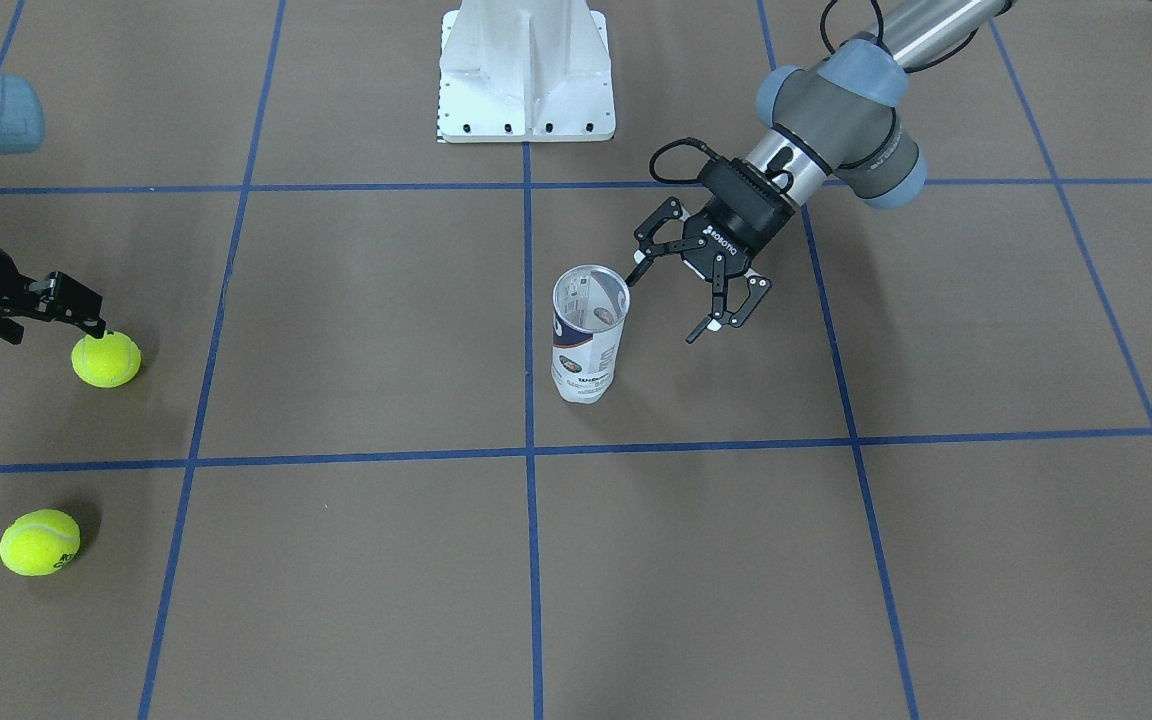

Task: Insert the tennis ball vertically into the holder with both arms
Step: 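Move the left gripper to the can's side while the right gripper reaches the nearer ball, then close the right gripper on the nearer yellow tennis ball, then lift the ball with the right gripper while the left gripper grasps the can, then carry the ball with the right gripper over the can's open top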

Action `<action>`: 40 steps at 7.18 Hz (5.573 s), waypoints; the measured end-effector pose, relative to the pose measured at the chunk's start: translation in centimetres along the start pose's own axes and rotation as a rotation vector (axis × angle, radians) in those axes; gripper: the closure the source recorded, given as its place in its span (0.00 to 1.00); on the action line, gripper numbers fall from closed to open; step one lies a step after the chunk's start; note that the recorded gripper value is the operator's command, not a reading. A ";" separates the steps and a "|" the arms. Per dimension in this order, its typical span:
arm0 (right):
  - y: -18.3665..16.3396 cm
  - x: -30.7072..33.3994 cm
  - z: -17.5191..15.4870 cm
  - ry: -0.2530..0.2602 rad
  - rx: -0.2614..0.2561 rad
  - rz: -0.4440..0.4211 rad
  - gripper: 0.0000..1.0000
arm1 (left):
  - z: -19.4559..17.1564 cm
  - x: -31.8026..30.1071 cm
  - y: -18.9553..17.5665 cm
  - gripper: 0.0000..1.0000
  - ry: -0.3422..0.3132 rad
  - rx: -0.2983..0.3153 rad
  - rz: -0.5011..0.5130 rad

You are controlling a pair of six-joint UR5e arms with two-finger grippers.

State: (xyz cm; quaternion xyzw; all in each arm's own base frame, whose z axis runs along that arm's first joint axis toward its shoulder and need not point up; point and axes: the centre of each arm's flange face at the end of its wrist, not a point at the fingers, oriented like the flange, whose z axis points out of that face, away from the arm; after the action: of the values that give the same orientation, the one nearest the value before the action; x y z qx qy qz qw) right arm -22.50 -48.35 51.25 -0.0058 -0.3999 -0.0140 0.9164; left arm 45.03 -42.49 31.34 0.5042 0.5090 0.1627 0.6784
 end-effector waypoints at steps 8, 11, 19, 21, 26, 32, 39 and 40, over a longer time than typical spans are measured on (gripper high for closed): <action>-0.9 -1.7 5.8 0.092 -0.032 -0.049 0.00 | 1.1 -0.4 0.7 0.01 -0.015 -0.013 0.002; -1.0 -2.1 6.4 0.093 -0.040 -0.054 0.71 | 1.1 -0.5 0.7 0.01 -0.016 -0.014 0.003; -3.0 -7.7 -3.0 -0.061 0.071 -0.137 1.00 | 3.3 0.1 0.7 0.01 -0.040 -0.001 0.000; -4.1 -8.5 -5.0 -0.091 0.092 -0.134 1.00 | 3.7 1.2 1.0 0.01 -0.043 0.007 -0.002; -4.7 -8.0 -6.3 -0.112 0.098 -0.122 1.00 | 3.9 2.9 2.5 0.01 -0.020 -0.015 0.000; -6.9 -11.3 -10.3 -0.159 0.086 -0.107 1.00 | 6.4 5.7 2.2 0.01 -0.038 0.011 -0.010; -6.6 -14.1 -13.4 -0.220 0.097 -0.147 1.00 | 7.6 5.6 2.4 0.01 -0.060 0.008 -0.004; -6.7 -14.8 -14.0 -0.220 0.097 -0.148 1.00 | 7.7 5.5 2.4 0.01 -0.063 0.007 -0.003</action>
State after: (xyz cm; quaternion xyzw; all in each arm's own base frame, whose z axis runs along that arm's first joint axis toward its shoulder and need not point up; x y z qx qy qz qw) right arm -22.53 -55.02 30.91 0.0663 -0.4974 -0.0613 0.8628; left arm 54.67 -41.40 30.33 0.5108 0.4884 0.1440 0.6927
